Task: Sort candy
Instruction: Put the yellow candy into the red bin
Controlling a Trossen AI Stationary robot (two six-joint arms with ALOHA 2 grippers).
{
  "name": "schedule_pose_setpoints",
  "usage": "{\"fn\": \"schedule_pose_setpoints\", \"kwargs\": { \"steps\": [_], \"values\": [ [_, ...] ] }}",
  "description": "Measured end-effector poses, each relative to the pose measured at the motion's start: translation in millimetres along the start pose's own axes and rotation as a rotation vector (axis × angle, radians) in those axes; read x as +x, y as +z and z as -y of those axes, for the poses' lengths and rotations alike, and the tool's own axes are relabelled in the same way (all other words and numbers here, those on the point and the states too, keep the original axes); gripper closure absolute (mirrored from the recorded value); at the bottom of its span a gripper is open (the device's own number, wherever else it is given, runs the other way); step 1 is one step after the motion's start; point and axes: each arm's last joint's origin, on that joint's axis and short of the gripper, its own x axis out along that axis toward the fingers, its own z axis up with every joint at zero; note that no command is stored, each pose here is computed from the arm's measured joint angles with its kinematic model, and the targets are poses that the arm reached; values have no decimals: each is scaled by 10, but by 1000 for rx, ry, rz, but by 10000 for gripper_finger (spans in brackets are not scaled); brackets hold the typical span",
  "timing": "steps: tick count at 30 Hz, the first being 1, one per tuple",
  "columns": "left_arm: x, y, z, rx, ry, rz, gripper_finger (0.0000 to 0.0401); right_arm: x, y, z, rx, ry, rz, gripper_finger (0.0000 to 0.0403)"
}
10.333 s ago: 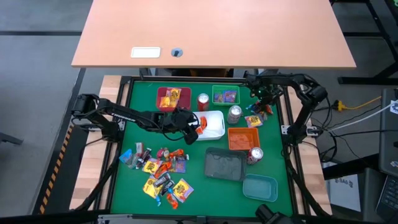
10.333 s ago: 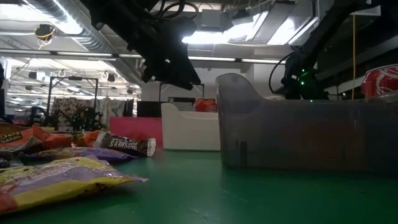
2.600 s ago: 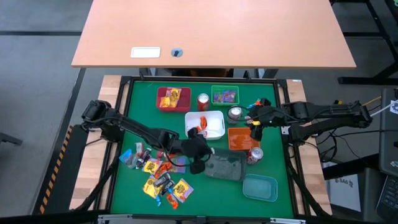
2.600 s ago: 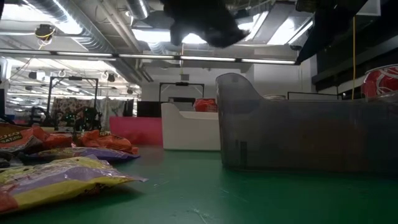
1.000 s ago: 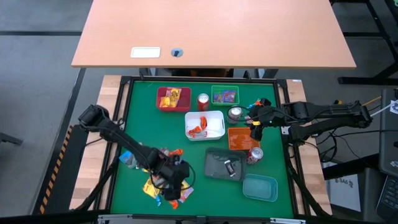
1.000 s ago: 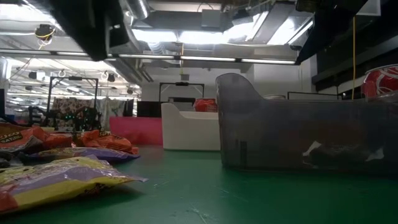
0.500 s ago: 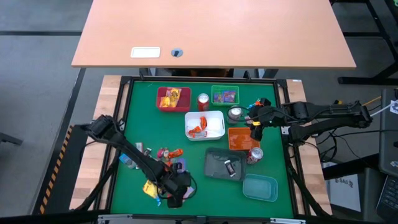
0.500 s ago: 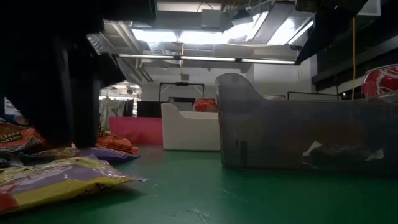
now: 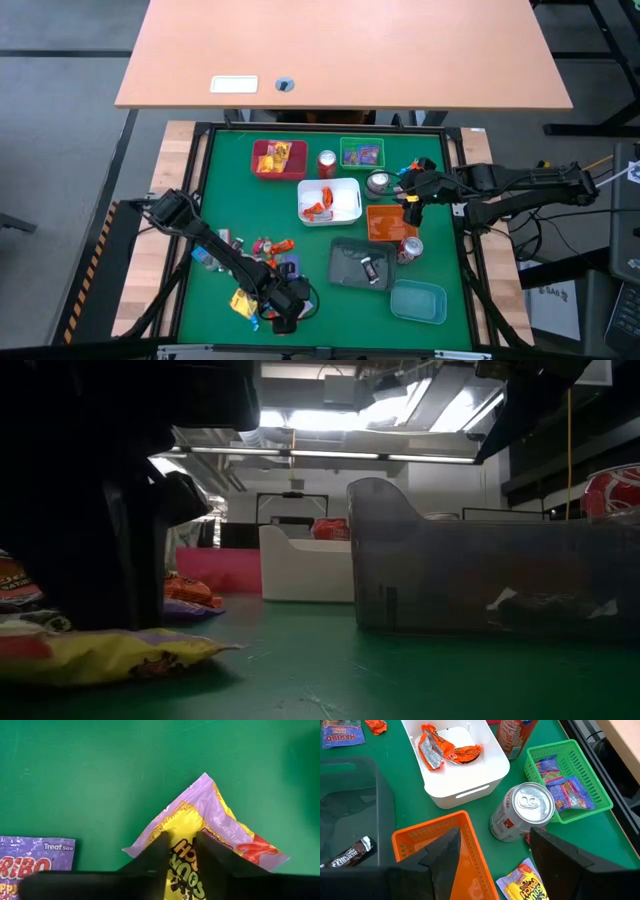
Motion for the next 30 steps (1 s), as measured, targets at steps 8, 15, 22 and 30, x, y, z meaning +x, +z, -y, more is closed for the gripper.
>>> {"fn": "schedule_pose_setpoints", "kwargs": {
  "steps": [8, 15, 22, 30],
  "values": [
    [2, 45, -44, -14, -12, 2, 394, 0, 0, 0, 0, 0, 0, 166],
    [-229, 201, -206, 21, -5, 36, 400, 0, 0, 1, 0, 0, 0, 166],
    [-773, 429, -547, 28, 15, 88, 401, 0, 0, 0, 0, 0, 0, 166],
    [-1381, 635, -1280, 11, 281, 195, 401, 0, 1, 0, 0, 0, 1, 166]
  ]
}}
